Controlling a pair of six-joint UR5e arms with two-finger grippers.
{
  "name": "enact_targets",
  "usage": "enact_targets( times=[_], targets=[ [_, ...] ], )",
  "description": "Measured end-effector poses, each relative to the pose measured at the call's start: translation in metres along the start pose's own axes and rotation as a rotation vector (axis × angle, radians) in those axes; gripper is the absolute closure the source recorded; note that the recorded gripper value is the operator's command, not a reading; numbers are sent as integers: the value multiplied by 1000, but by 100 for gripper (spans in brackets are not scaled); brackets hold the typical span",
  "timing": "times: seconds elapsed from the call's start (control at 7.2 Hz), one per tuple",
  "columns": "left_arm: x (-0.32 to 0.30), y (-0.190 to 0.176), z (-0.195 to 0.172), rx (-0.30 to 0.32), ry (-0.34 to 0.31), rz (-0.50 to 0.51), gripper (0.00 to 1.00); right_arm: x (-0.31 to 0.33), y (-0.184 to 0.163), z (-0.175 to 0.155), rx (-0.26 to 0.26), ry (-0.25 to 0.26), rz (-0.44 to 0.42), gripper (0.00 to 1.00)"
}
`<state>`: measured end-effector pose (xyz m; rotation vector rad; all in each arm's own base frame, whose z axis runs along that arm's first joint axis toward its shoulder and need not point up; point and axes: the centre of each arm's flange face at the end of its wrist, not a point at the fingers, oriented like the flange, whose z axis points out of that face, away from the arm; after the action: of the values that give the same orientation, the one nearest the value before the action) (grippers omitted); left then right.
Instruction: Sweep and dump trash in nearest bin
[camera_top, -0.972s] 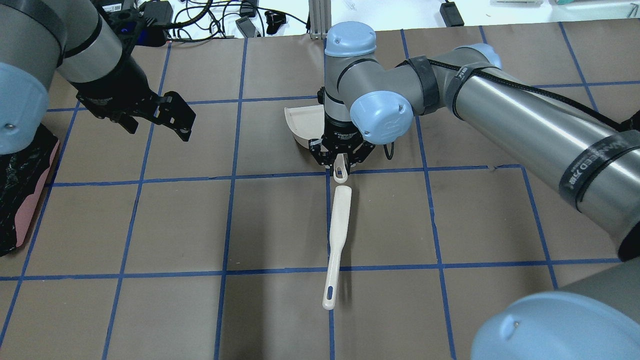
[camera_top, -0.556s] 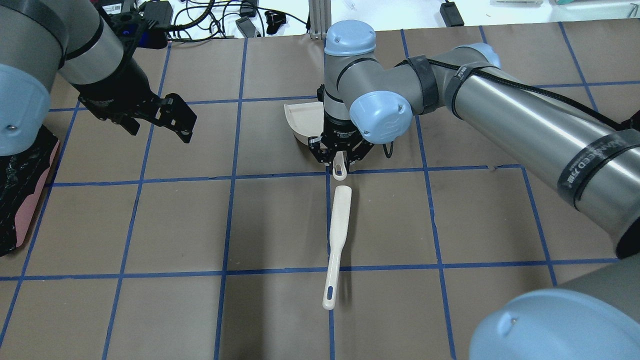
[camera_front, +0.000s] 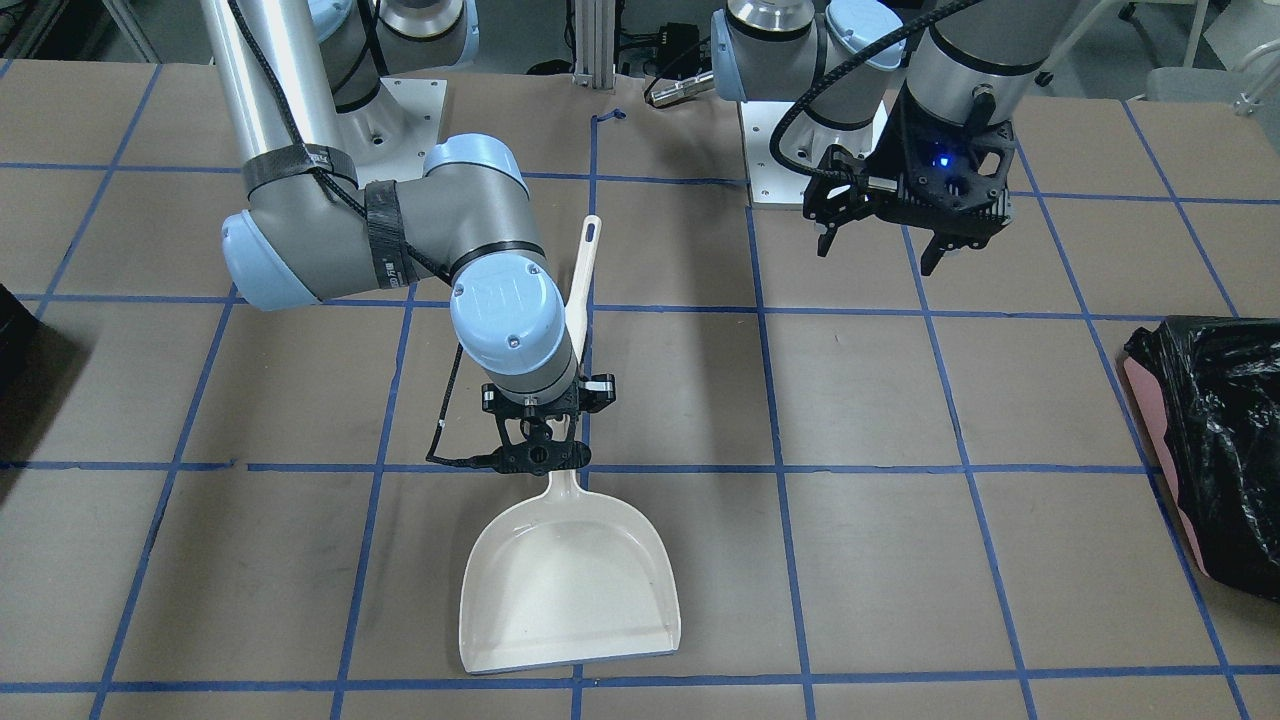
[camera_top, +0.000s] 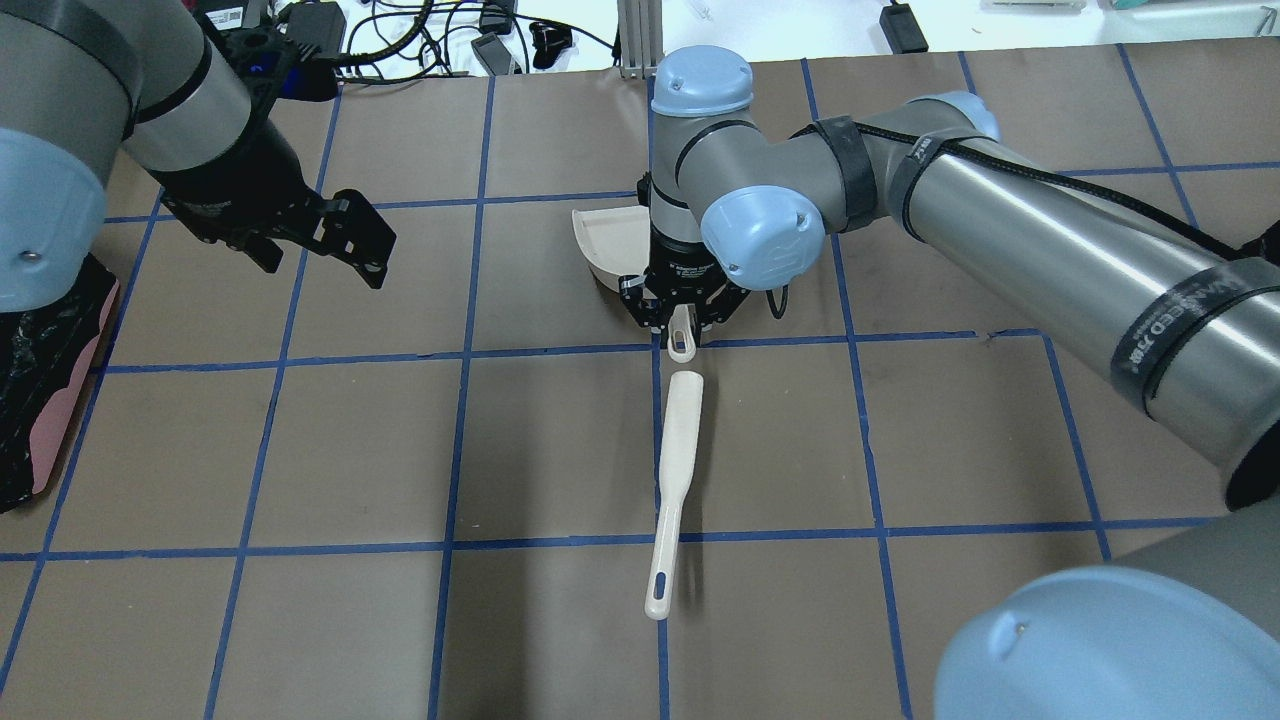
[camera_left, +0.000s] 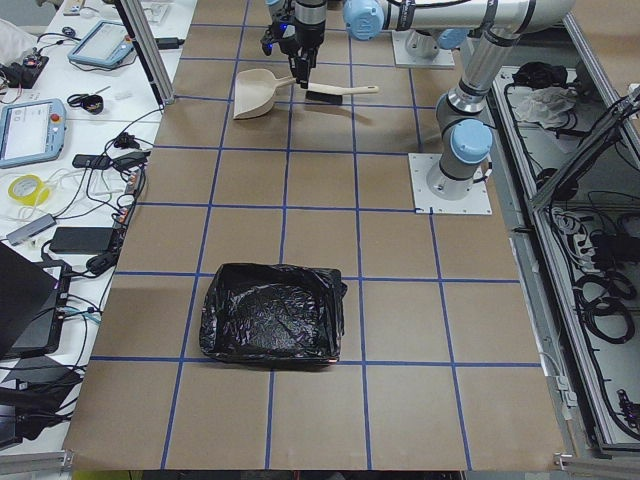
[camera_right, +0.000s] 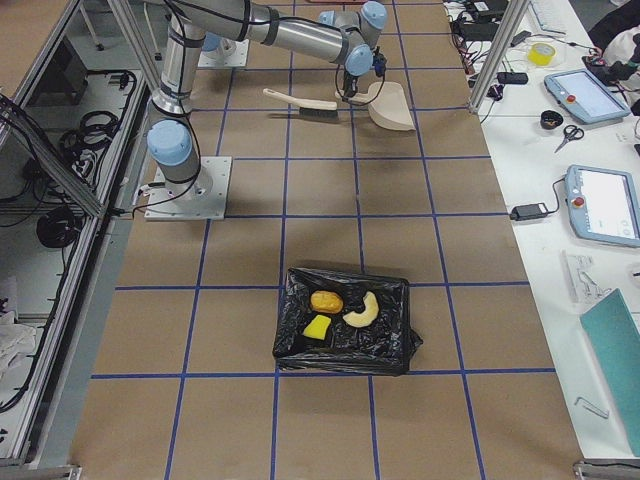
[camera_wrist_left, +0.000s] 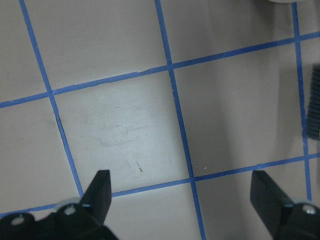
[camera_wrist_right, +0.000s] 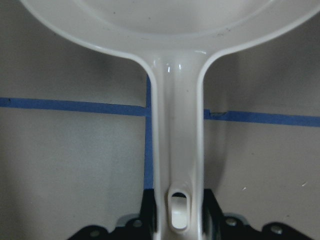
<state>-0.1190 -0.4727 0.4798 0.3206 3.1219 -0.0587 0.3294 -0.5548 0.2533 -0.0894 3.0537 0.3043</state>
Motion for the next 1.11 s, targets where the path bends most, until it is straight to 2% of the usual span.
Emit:
enact_targets(
  times=[0.56, 0.83, 1.11],
  targets=[
    [0, 0, 0, -2, -1, 1, 0, 9, -2, -25, 39, -12, 24, 0],
    [0, 1, -1, 0, -2, 0, 0, 31, 26, -86, 83, 13, 43, 0],
    [0, 2, -2, 0, -4, -2, 0, 65, 95, -176, 135, 69, 39, 0]
  ],
)
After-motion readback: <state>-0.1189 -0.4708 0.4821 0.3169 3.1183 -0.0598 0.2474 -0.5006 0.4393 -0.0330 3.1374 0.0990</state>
